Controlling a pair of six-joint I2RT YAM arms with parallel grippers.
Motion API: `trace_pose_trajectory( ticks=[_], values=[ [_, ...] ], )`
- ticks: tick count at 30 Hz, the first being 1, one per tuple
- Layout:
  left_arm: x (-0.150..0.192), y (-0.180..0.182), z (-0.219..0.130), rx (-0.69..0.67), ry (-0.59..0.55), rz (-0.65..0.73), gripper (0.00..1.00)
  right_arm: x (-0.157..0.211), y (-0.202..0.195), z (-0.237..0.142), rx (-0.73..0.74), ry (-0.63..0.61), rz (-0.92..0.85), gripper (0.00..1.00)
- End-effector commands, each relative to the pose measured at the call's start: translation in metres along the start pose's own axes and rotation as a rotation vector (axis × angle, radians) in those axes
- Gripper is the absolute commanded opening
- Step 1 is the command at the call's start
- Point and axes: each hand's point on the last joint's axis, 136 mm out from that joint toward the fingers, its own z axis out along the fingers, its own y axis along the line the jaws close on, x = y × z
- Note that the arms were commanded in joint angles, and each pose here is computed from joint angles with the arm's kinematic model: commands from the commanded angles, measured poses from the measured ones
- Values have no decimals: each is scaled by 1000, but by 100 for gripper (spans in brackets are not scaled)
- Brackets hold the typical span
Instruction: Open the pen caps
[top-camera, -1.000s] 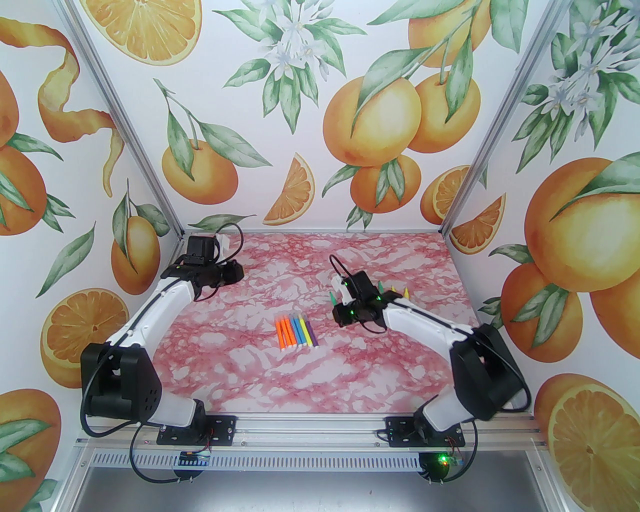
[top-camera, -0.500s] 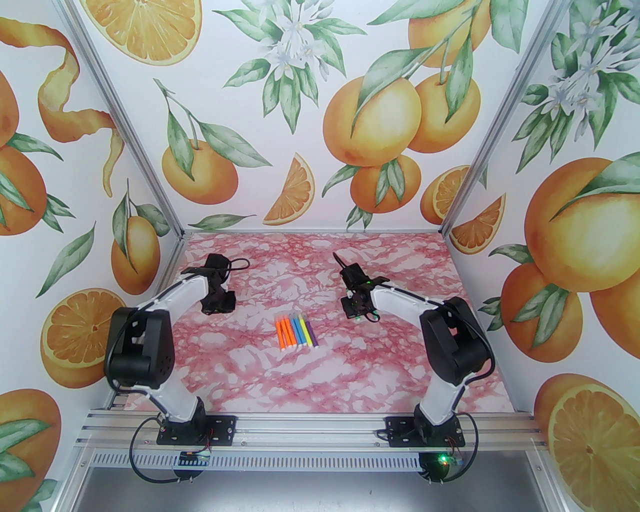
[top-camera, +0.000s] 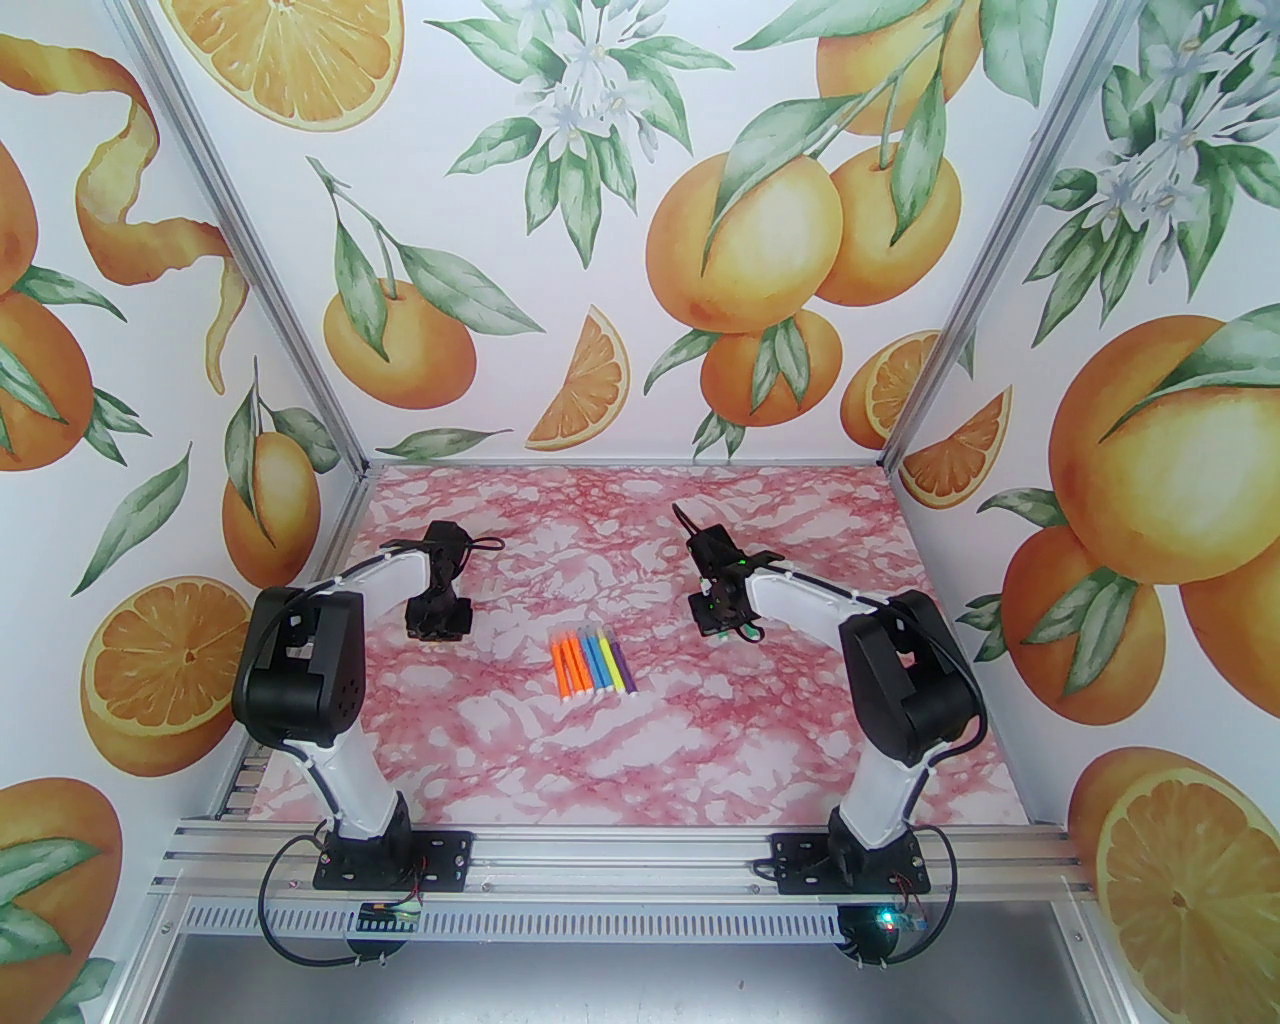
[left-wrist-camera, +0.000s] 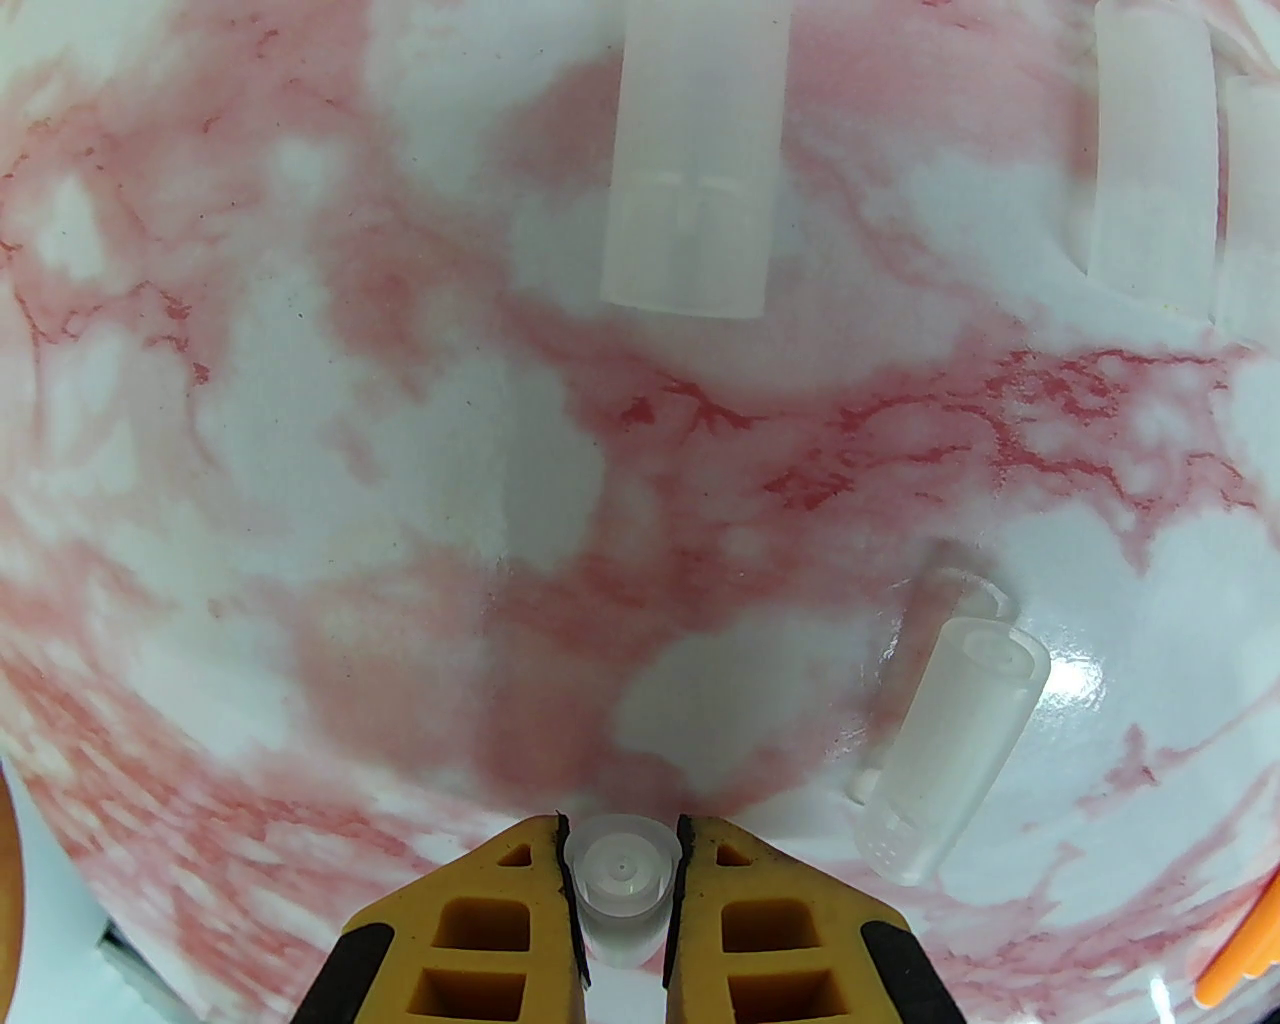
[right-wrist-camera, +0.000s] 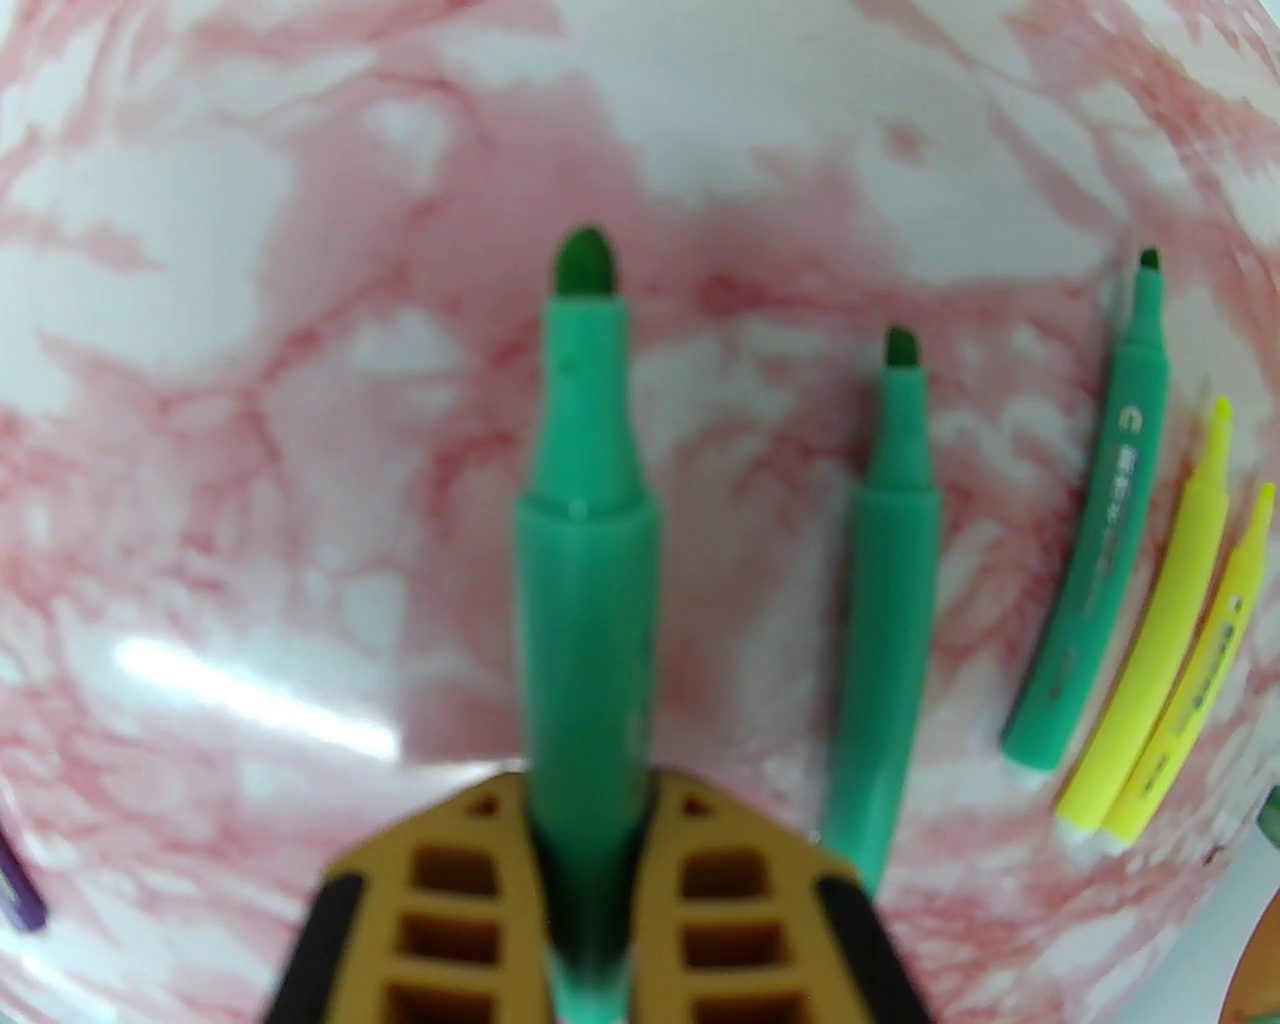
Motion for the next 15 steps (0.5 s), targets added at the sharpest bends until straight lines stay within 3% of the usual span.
trace_pose_trajectory(
  ticks=[1, 8, 15],
  values=[
    [11, -3, 19, -5, 61, 28, 6, 5, -4, 8, 10, 31, -2, 14],
    [10, -7, 24, 17, 65, 31, 12, 11, -3, 12, 1, 50, 1, 22],
    [5, -12, 17, 47, 37, 26, 25, 12, -4, 12, 0, 54, 2, 29]
  ],
)
